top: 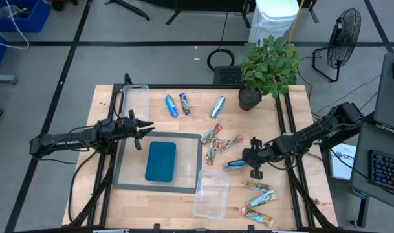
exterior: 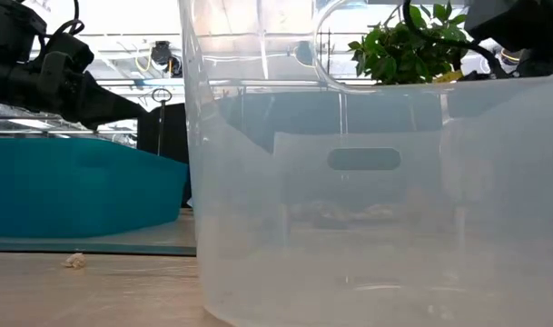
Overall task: Pick and place Granola Bars by type
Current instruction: Put the yellow granola bar into the top transparent bin
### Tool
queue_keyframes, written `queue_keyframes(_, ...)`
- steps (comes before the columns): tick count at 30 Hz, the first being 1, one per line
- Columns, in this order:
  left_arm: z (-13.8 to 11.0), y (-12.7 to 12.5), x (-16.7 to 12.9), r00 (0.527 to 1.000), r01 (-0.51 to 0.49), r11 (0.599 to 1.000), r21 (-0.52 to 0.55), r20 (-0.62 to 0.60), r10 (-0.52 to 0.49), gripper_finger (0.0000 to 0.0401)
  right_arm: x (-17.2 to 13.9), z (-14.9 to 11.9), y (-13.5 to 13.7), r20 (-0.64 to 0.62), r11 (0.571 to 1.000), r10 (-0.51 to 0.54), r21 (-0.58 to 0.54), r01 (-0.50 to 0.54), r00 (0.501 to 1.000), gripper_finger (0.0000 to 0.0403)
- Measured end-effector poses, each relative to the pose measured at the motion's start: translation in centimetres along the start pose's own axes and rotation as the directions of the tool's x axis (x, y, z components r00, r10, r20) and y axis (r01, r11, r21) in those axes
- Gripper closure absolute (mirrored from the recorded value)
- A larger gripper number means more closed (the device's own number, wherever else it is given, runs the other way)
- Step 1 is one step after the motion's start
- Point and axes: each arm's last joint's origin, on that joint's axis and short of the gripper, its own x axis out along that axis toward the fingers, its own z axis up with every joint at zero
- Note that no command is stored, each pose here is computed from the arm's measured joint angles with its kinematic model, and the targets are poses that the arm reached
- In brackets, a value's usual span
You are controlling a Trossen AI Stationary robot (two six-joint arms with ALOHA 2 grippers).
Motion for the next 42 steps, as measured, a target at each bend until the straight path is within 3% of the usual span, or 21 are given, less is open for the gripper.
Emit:
queue_keyframes(9, 0.0, 0.0, 0.0, 1.000, 0.000, 1.000, 0.000, 0.000, 0.000, 0.0293, -1.6, 1.1, -0.9, 0.192, 0.989, -0.126, -0.056, 0.139, 0.973, 0.0402)
queue_keyframes(13, 0.0, 0.0, 0.0, 1.000, 0.000, 1.000, 0.000, 0.000, 0.000, 0.0293, -3.0, 2.0, -1.8, 0.320, 0.978, -0.177, -0.050, 0.204, 0.931, 0.0402)
queue_keyframes(18, 0.0, 0.0, 0.0, 1.000, 0.000, 1.000, 0.000, 0.000, 0.000, 0.0293, -4.3, 4.1, -2.7, 0.510, 0.969, -0.168, -0.070, 0.235, 0.844, 0.0402)
queue_keyframes(26, 0.9, 0.0, 0.0, 0.996, 0.001, 1.000, -0.016, 0.094, 0.000, 0.0293, -4.4, 7.4, -4.6, 0.684, 0.971, -0.014, -0.166, 0.174, 0.729, 0.0403)
queue_keyframes(33, 1.6, 0.0, -0.1, 0.986, 0.004, 1.000, -0.024, 0.168, 0.000, 0.0293, -3.6, 9.1, -6.0, 0.751, 0.966, 0.107, -0.234, 0.111, 0.652, 0.0403)
queue_keyframes(38, 1.8, 0.0, -0.2, 0.983, 0.021, 0.995, -0.102, 0.183, -0.002, 0.0293, -3.1, 9.9, -6.5, 0.772, 0.952, 0.212, -0.303, 0.053, 0.600, 0.0403)
queue_keyframes(40, 2.0, -0.1, -0.2, 0.977, 0.063, 0.993, -0.096, 0.211, -0.041, 0.0293, -2.9, 10.2, -6.9, 0.782, 0.952, 0.216, -0.301, 0.052, 0.584, 0.0403)
queue_keyframes(42, 2.1, -0.5, -0.1, 0.966, 0.161, 0.984, -0.072, 0.216, -0.143, 0.0293, -2.5, 10.3, -7.2, 0.786, 0.955, 0.206, -0.292, 0.057, 0.582, 0.0403)
